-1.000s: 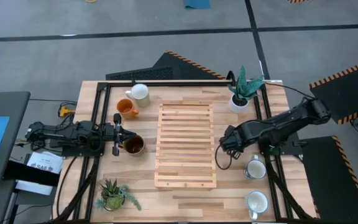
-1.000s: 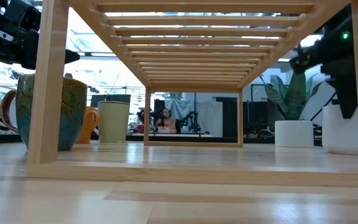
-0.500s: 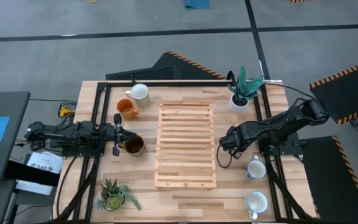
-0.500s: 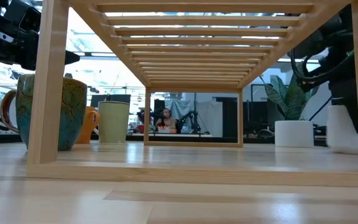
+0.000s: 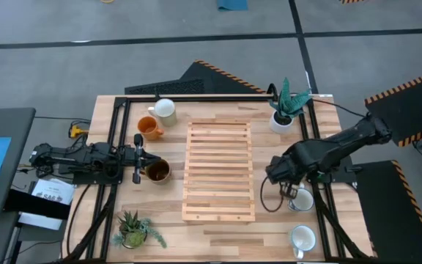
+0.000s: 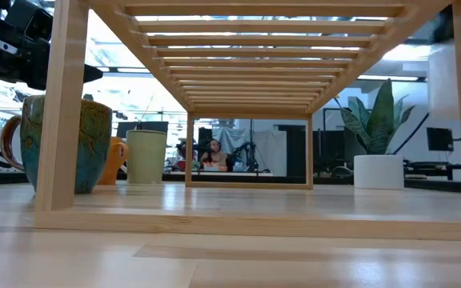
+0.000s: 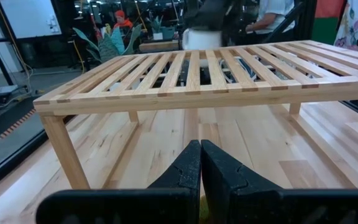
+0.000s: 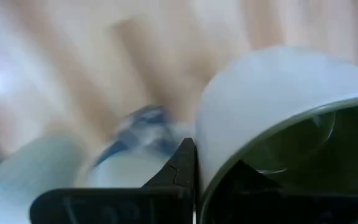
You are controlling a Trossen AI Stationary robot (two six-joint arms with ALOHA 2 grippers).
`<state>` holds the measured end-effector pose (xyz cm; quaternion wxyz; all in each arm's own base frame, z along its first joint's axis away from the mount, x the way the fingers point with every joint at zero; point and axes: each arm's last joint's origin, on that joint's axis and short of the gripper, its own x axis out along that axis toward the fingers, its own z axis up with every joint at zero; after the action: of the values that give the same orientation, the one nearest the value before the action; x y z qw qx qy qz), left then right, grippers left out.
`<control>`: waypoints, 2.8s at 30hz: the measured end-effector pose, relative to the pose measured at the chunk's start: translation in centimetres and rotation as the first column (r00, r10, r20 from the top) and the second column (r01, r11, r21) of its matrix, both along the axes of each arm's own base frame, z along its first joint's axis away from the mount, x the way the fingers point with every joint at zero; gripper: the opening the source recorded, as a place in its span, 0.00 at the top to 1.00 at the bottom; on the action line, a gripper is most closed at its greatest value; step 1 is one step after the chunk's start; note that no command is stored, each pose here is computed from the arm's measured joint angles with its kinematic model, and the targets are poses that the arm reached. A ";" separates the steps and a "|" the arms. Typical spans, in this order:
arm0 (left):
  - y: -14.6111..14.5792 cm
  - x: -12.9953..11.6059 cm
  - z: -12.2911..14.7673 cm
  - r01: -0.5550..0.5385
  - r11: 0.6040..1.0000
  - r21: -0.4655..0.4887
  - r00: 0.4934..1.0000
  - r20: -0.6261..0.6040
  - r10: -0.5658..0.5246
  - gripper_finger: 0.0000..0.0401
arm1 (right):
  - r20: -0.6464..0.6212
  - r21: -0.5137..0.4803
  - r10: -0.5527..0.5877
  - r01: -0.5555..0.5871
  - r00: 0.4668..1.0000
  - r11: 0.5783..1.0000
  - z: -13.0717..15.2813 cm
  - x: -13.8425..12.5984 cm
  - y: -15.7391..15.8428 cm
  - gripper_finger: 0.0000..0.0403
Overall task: Place coffee mugs
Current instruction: Put the white mug on the shelf
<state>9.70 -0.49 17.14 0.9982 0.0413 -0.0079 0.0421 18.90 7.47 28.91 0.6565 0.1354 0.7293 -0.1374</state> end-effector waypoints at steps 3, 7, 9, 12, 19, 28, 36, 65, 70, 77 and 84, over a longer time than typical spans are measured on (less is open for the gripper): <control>0.0 0.0 0.0 0.000 1.000 0.000 1.000 0.000 0.000 1.00 | 0.095 0.040 0.053 -0.057 0.994 0.998 4.2 0.4 1.3 0.90; 0.0 0.0 0.0 0.000 1.000 0.000 1.000 0.000 0.000 1.00 | 0.298 -0.022 0.150 -0.151 0.943 0.988 8.5 2.0 2.4 0.90; 0.0 0.0 0.0 0.000 1.000 0.000 1.000 0.000 0.000 1.00 | 0.359 -0.100 0.200 -0.176 0.912 0.979 10.0 3.5 2.3 0.90; 0.0 0.0 0.0 -0.001 1.000 0.000 1.000 0.000 0.001 1.00 | 0.385 -0.211 0.271 -0.202 0.882 0.956 11.0 6.7 1.7 0.90; 0.0 0.0 0.0 0.000 1.000 0.000 1.000 0.000 0.000 1.00 | 0.351 -0.331 0.423 -0.312 0.836 0.891 10.7 15.4 -1.8 0.90; 0.0 0.0 0.0 -0.001 1.000 0.000 1.000 0.000 0.001 1.00 | 0.332 -0.330 0.487 -0.384 0.808 0.862 8.4 20.6 -6.0 0.90; 0.0 0.0 0.0 0.000 1.000 0.000 1.000 0.001 0.000 1.00 | 0.416 -0.368 0.482 -0.341 0.771 0.865 7.7 22.8 -7.9 0.90; 0.0 0.0 0.0 0.000 1.000 0.000 1.000 0.000 0.000 1.00 | 0.404 -0.343 0.421 -0.292 0.812 0.893 4.8 25.0 -10.1 0.63; 0.0 0.0 0.0 0.000 1.000 0.000 1.000 0.000 0.000 1.00 | 0.402 -0.346 0.428 -0.298 0.809 0.890 4.8 25.0 -10.1 0.63; 0.0 0.0 0.0 0.000 1.000 0.000 1.000 0.000 0.000 1.00 | 0.423 -0.355 0.429 -0.289 0.798 0.889 5.7 24.7 -10.2 0.64; 0.0 0.0 0.0 0.000 1.000 0.000 1.000 0.000 0.000 1.00 | 0.464 -0.385 0.447 -0.280 0.765 0.879 6.1 25.2 -10.4 0.64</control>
<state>9.70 -0.49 17.13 0.9982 0.0413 -0.0079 0.0422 44.11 -2.91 34.98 0.8612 -0.0757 0.4978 -0.0684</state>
